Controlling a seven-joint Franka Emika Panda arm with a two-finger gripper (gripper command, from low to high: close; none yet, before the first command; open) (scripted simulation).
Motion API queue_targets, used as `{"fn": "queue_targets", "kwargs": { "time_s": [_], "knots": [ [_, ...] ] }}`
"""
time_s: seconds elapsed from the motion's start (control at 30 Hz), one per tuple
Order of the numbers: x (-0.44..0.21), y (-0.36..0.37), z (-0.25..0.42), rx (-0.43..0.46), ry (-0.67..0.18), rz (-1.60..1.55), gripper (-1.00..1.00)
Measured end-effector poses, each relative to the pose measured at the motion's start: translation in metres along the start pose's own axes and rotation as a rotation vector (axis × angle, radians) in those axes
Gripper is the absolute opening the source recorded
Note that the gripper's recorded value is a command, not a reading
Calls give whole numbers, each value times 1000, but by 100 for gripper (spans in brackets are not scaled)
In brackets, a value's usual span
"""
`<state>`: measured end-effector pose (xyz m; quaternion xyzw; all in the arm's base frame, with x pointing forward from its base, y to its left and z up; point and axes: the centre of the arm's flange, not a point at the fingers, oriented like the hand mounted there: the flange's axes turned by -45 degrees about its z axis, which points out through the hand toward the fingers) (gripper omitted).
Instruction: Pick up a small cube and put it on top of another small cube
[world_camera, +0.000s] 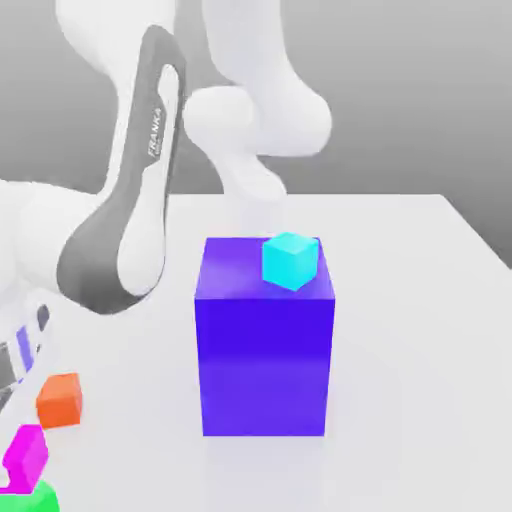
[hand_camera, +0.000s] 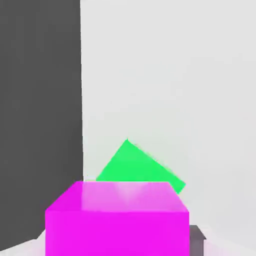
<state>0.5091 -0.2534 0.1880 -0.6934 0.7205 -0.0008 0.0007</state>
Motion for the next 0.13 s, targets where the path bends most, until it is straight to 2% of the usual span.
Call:
{"fn": "queue_targets", "kwargs": {
  "time_s": [0.13],
  "knots": [
    [0,0,0,0,0,0,100]
  ]
}}
